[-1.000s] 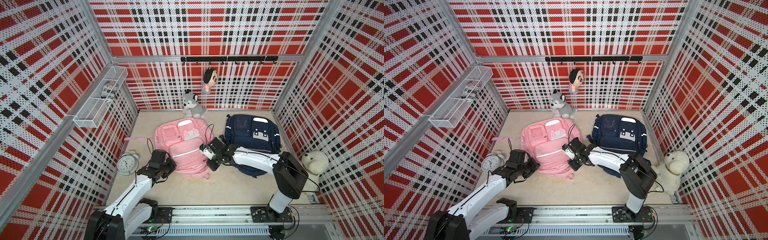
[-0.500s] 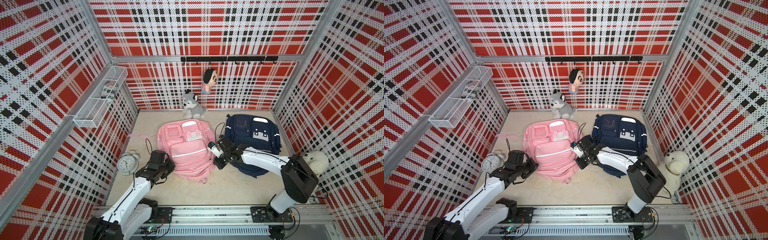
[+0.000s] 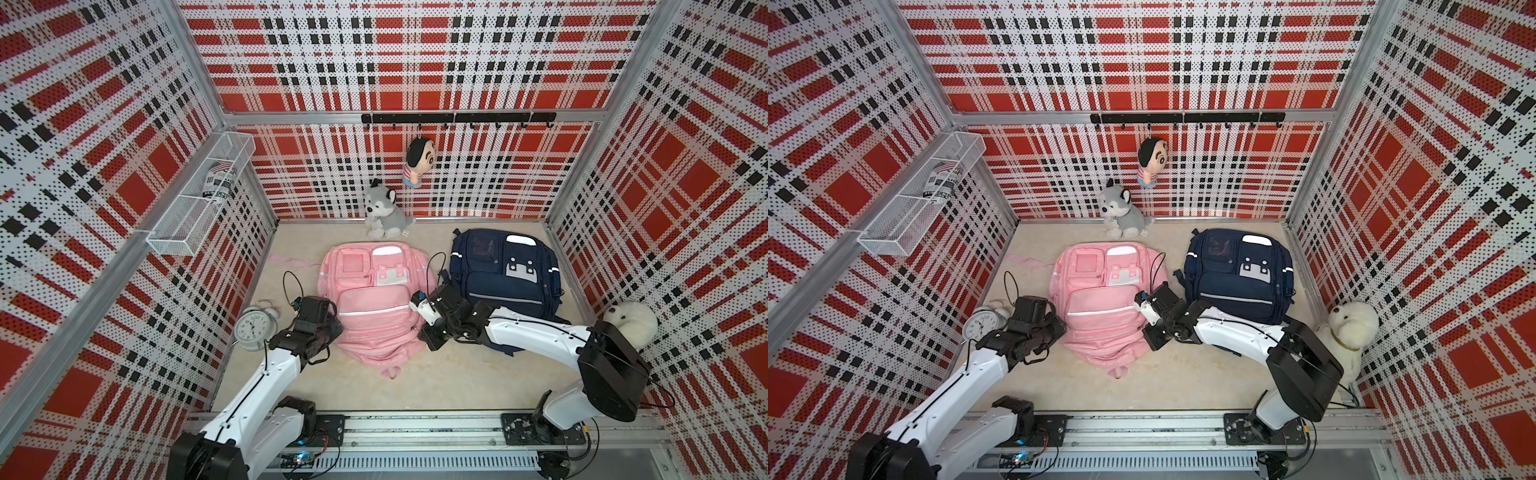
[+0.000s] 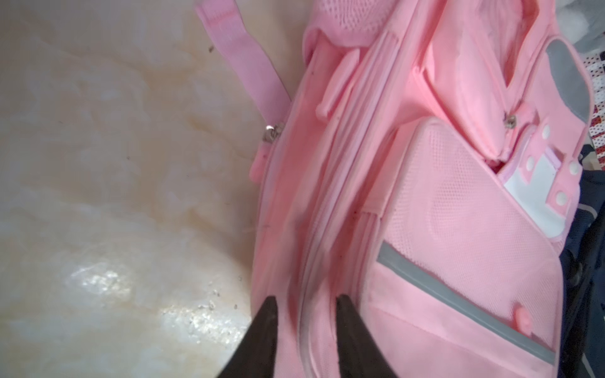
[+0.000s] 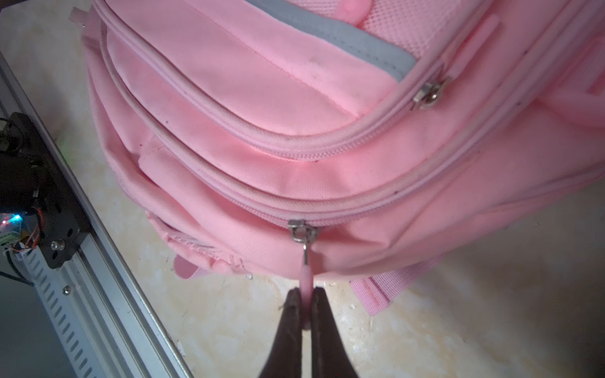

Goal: Zip up the backpack
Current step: Zip the zipper on the backpack.

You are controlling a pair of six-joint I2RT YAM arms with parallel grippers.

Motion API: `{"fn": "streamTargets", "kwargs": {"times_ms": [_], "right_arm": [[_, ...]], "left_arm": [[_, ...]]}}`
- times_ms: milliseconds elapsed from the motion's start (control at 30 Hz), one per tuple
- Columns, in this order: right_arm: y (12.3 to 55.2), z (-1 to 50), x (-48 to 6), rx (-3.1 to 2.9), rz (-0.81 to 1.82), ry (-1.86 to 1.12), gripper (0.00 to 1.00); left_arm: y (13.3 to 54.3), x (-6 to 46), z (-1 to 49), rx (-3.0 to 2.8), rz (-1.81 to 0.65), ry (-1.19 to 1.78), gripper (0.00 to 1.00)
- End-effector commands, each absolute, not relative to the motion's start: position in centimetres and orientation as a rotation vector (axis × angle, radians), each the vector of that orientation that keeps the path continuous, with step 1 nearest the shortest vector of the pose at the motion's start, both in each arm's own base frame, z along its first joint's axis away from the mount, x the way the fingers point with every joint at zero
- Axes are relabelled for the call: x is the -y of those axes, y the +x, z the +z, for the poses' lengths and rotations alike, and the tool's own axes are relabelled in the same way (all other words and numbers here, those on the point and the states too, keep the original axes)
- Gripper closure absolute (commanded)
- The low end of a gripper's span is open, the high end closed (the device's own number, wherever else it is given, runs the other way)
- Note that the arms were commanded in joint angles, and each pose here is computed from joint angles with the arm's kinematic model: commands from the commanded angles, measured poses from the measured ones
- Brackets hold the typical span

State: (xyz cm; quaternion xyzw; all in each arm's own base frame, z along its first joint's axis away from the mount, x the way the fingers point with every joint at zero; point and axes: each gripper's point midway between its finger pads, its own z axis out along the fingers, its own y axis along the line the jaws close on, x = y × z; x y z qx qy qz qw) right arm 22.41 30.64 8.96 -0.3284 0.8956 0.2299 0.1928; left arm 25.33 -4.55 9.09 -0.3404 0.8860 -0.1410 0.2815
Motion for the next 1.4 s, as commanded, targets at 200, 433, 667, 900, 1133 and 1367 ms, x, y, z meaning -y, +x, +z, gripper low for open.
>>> {"fn": "streamTargets", "kwargs": {"times_ms": [200, 433, 667, 900, 1133, 1367], "right_arm": [[22.4, 9.3, -31.7, -2.516, 0.669, -0.855, 1.0], [22.5, 9.5, -32.2, -2.496, 0.642, -0.838, 1.0], [22.9, 9.0, -32.0, -2.494, 0.602, -0.823, 1.0], [23.0, 9.1, -32.2, -2.474, 0.624, -0.807, 1.0], [22.9, 9.5, -32.6, -2.456, 0.657, -0.82, 1.0], [22.1, 9.5, -32.2, -2.452, 0.677, -0.842, 1.0]], "left_arm": [[23.4, 11.5, 12.7, -2.408, -0.592, -0.786, 0.53], [22.0, 18.2, 12.0, -2.447, -0.764, -0.751, 0.48], [20.9, 20.5, 11.1, -2.473, -0.801, -0.764, 0.44], [20.9, 20.0, 11.3, -2.389, -0.841, -0.879, 0.4], [21.7, 20.5, 9.8, -2.368, -0.877, -0.936, 0.38], [21.7, 21.0, 7.0, -2.417, -0.848, -0.955, 0.33]]}}
